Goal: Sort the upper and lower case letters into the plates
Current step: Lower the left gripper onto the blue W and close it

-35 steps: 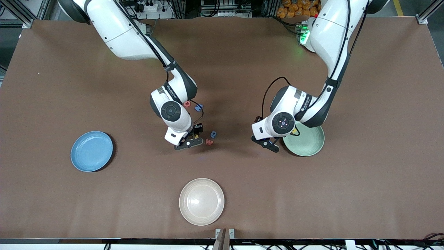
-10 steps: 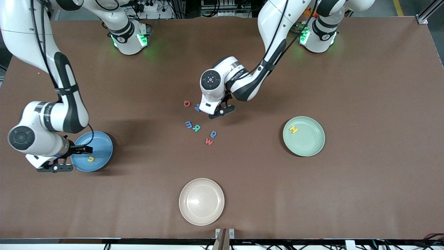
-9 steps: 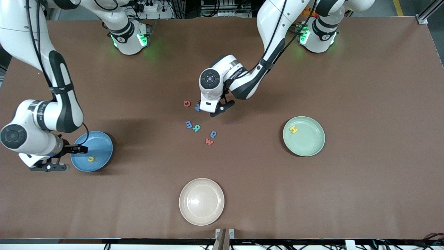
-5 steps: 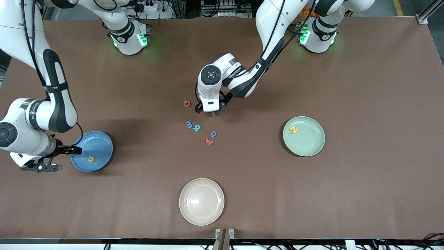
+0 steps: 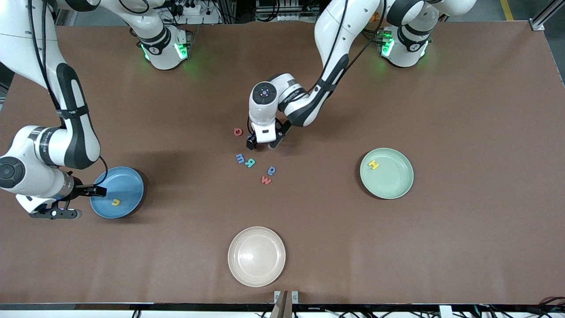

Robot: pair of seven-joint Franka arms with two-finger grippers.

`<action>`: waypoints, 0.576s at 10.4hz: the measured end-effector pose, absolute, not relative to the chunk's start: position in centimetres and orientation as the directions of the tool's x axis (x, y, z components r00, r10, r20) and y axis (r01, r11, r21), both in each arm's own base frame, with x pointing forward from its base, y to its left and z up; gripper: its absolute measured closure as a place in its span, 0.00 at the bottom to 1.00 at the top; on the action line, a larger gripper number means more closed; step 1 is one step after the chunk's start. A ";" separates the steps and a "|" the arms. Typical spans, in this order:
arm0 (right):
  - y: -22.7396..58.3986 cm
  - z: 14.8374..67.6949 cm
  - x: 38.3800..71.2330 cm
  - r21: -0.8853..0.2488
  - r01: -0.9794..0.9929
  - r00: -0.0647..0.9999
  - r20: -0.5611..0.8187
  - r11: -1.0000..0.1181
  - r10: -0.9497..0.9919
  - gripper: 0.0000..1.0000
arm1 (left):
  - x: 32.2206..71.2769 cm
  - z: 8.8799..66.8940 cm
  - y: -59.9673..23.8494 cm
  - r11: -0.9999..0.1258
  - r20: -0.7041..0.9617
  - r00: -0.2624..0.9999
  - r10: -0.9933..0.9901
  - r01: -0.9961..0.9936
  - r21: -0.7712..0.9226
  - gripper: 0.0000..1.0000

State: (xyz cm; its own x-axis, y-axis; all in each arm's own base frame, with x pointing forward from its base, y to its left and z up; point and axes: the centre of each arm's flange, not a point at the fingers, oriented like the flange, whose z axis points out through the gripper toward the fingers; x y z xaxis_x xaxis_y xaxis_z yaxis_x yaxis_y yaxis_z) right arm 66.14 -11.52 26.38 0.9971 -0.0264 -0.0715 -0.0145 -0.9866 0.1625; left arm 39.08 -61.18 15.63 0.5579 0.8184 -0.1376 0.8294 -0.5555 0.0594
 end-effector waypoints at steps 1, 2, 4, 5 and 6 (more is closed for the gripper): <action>-11.3 26.0 66.1 0.161 -0.010 0.997 -0.080 -0.987 -0.023 0.00 | 39.0 15.9 -61.5 -0.555 -0.138 0.558 0.818 0.829 0.065 0.00; -11.1 25.6 65.9 0.159 -0.007 0.994 -0.103 -0.987 -0.023 0.00 | 39.1 16.2 -61.6 -0.553 -0.140 0.558 0.818 0.830 0.070 0.00; -11.1 25.5 65.1 0.154 -0.007 0.985 -0.169 -0.988 -0.034 0.00 | 39.2 16.1 -61.8 -0.543 -0.141 0.547 0.825 0.837 0.071 0.00; -10.9 25.5 64.7 0.150 -0.007 0.978 -0.205 -0.989 -0.038 0.00 | 39.3 16.0 -61.9 -0.530 -0.144 0.534 0.833 0.845 0.072 0.00; -10.4 25.6 64.3 0.142 0.001 0.969 -0.244 -0.990 -0.034 0.00 | 39.4 16.0 -62.1 -0.517 -0.147 0.522 0.840 0.853 0.073 0.00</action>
State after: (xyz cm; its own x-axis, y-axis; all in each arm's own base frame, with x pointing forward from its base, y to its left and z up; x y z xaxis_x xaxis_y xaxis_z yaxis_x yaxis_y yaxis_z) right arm 64.30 -10.37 25.55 0.9692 -0.0343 -0.2438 0.0006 -0.9899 0.1417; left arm 39.41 -62.14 16.05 0.5218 0.8403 -0.1473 0.8530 -0.5168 0.0732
